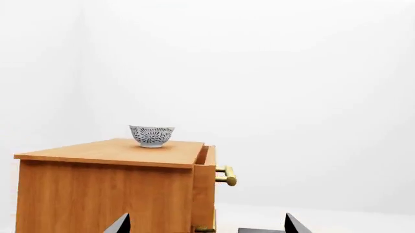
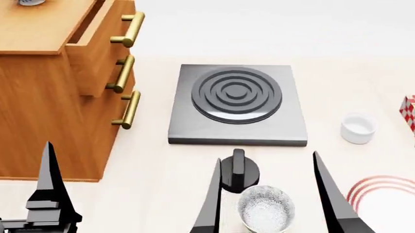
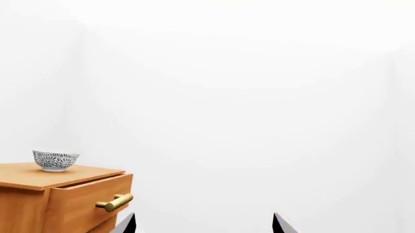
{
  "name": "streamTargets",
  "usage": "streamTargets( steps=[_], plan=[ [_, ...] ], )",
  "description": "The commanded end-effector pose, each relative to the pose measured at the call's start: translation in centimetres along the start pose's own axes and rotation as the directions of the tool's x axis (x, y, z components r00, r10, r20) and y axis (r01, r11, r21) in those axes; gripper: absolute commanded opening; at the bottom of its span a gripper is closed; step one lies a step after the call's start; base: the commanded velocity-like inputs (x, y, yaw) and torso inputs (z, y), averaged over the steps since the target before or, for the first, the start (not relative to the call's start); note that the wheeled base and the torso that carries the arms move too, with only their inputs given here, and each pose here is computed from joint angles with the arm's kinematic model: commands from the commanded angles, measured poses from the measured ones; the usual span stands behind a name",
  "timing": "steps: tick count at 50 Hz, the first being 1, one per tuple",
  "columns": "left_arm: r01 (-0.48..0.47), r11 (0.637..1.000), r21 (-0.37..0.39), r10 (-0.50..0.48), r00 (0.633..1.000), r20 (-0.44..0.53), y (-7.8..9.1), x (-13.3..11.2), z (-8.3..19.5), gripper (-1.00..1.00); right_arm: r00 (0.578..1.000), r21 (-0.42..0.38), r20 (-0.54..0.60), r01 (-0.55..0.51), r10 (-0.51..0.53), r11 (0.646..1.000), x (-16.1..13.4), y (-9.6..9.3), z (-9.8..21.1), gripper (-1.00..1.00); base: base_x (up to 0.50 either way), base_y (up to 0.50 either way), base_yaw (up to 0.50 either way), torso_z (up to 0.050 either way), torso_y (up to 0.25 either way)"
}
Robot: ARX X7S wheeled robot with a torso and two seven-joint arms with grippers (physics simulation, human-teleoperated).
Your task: Pick the akita bowl on the wooden cabinet and place it on the plate.
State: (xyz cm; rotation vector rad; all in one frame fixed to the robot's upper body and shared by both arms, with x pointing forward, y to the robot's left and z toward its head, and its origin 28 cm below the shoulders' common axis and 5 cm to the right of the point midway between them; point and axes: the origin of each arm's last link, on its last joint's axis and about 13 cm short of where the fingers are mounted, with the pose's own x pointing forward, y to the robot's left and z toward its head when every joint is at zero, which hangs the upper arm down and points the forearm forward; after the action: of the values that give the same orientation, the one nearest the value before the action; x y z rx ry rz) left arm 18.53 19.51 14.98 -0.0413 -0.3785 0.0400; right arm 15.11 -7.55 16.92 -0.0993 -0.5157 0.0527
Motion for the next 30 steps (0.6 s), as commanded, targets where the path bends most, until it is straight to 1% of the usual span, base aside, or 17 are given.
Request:
streamTargets(
  steps=[1, 3, 11, 21, 30],
  plan=[
    [0.0, 1.0, 0.001, 0.0, 1.0, -0.001, 0.0, 0.01, -0.01, 1.0, 1.0, 0.0, 0.002, 0.003, -0.003, 1.0, -0.02, -0.03, 0.02, 1.0, 0.0, 0.5, 0.0, 0.0, 0.0],
    [0.0, 1.0, 0.001, 0.0, 1.0, -0.001, 0.0, 0.03, -0.03, 1.0, 1.0, 0.005, 0.004, 0.004, -0.004, 1.0, 0.0, -0.03, 0.02, 1.0, 0.0, 0.5, 0.0, 0.0, 0.0],
    [0.001, 1.0, -0.003, -0.001, 1.0, -0.003, 0.01, 0.03, -0.04, 1.0, 1.0, -0.005, 0.005, 0.006, -0.006, 1.0, 0.0, -0.02, 0.06, 1.0, 0.0, 0.12, 0.0, 0.0, 0.0],
    [0.002, 1.0, -0.002, -0.002, 1.0, -0.004, 0.02, 0.01, -0.11, 1.0, 1.0, -0.005, 0.004, 0.009, -0.009, 1.0, 0.0, -0.05, 0.07, 1.0, 0.0, 0.49, 0.0, 0.0, 0.0],
    [0.002, 1.0, -0.001, -0.002, 1.0, -0.004, 0.02, 0.0, -0.12, 1.0, 1.0, -0.015, -0.003, 0.011, -0.011, 1.0, 0.05, 0.01, -0.05, 1.0, 0.0, 0.07, 0.0, 0.0, 0.0]
  ],
)
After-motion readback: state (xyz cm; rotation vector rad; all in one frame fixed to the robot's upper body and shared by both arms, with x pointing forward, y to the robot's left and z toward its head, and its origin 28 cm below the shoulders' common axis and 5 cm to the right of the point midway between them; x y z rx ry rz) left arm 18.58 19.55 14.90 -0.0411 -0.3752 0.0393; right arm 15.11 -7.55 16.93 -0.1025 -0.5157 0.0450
